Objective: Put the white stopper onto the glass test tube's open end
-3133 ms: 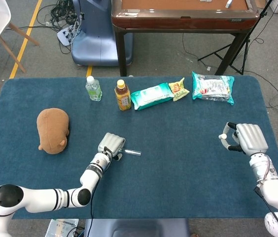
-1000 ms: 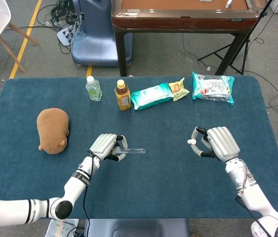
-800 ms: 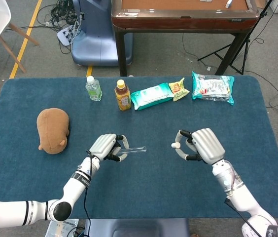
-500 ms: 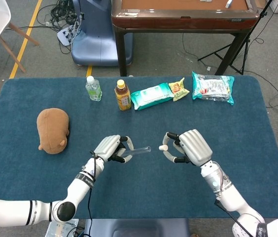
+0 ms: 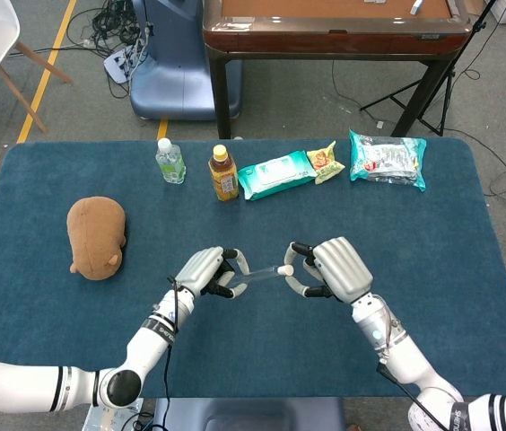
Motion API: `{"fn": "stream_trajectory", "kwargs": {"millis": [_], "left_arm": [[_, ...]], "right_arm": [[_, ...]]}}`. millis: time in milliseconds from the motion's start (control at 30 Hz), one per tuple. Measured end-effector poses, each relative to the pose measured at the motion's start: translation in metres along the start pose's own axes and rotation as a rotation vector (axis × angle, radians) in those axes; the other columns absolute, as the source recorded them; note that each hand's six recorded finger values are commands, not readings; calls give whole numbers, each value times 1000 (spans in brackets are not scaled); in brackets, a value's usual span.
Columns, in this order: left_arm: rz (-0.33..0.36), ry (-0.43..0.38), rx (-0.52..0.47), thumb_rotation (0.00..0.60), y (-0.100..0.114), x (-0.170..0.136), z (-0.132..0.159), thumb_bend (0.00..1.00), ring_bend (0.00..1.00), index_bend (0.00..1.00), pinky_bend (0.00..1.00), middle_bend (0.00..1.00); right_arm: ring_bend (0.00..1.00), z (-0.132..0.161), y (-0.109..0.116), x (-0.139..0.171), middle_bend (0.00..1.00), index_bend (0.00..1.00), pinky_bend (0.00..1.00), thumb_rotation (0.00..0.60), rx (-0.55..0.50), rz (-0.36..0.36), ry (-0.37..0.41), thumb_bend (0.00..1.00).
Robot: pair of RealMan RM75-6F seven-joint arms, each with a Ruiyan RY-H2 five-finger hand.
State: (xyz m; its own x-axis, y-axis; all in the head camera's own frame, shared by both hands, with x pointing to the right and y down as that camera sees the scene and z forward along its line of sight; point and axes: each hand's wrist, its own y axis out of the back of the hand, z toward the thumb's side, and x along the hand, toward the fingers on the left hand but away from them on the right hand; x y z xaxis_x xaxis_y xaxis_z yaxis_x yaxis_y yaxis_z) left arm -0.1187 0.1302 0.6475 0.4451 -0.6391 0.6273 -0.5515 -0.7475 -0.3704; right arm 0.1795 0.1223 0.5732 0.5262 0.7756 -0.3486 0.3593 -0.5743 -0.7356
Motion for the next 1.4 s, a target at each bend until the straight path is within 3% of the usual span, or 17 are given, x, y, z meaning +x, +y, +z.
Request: {"fn": "stream_trajectory", "kwargs": {"millis": [1400], "left_arm": [[-15, 1, -44, 600, -1, 2, 3, 294, 1000, 631, 1000, 944]], "right_arm": [[1000, 9, -21, -7, 1000, 600, 1000, 600, -3, 32, 15, 353]]}}
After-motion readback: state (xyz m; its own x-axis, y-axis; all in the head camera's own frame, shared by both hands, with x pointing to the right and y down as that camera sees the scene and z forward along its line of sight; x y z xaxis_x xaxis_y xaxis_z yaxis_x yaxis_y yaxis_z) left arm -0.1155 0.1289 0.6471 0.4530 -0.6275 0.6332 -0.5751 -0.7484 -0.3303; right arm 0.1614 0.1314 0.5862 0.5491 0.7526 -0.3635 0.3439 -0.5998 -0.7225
